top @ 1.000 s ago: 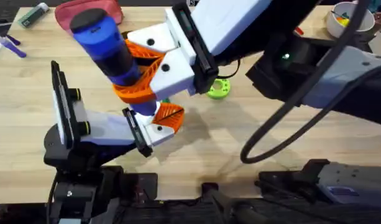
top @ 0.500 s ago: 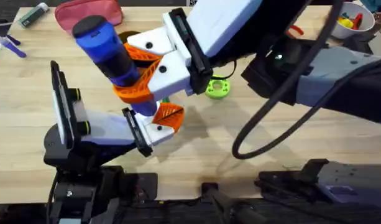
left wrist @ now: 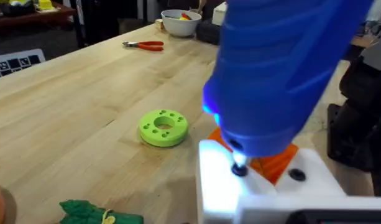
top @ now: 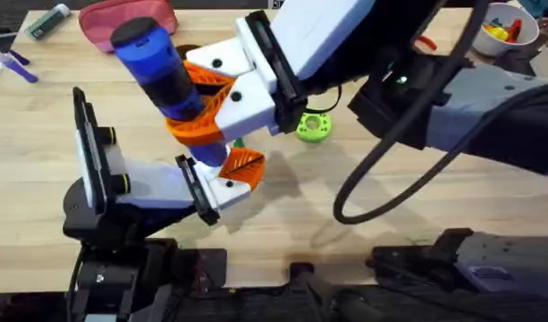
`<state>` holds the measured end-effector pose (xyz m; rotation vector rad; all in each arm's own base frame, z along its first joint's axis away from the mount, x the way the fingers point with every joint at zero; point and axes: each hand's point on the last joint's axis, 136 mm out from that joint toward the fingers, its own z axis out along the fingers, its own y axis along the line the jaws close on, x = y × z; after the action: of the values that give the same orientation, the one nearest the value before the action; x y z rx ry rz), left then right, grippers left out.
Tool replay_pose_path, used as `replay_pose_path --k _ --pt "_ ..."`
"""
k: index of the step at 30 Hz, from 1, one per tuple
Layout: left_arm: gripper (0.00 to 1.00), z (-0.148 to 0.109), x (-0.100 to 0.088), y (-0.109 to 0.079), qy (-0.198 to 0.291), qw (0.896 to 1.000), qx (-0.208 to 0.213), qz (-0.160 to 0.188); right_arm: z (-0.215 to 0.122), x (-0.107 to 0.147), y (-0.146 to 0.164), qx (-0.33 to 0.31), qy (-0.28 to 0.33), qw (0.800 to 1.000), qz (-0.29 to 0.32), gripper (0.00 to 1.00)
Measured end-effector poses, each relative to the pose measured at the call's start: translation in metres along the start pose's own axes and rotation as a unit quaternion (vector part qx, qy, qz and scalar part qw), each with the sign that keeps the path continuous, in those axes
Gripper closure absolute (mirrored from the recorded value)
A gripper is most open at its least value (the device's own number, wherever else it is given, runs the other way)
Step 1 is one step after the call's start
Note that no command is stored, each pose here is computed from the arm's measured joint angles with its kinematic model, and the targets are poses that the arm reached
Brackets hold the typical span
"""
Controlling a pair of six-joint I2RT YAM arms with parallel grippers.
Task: Pick up the gripper from the table and insert it into the empty holder that is missing its gripper. Then pick up a screw, insert it into the mounting hole, and use the screwdriver to tighten it. Finally, clean up the table by picking up the vegetable and placing it into the bucket.
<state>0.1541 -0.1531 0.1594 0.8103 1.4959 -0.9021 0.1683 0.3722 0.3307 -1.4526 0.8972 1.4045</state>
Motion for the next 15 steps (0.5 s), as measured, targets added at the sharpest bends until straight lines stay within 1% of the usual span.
replay_pose_path --k 10,13,15 --pt "0.986 0.0 0.0 0.001 0.0 1.0 -0.002 0.0 0.001 -0.004 -0.001 -0.008 -0.014 1.0 -0.006 0.976" --pt "0.986 0.0 0.0 0.001 0.0 1.0 -0.002 0.0 0.001 -0.005 -0.003 -0.007 -0.016 1.0 0.008 0.976" --pt "0.986 0.0 0.0 0.0 0.0 1.0 -0.001 0.0 0.0 -0.013 -0.008 -0.003 -0.017 1.0 0.017 0.976"
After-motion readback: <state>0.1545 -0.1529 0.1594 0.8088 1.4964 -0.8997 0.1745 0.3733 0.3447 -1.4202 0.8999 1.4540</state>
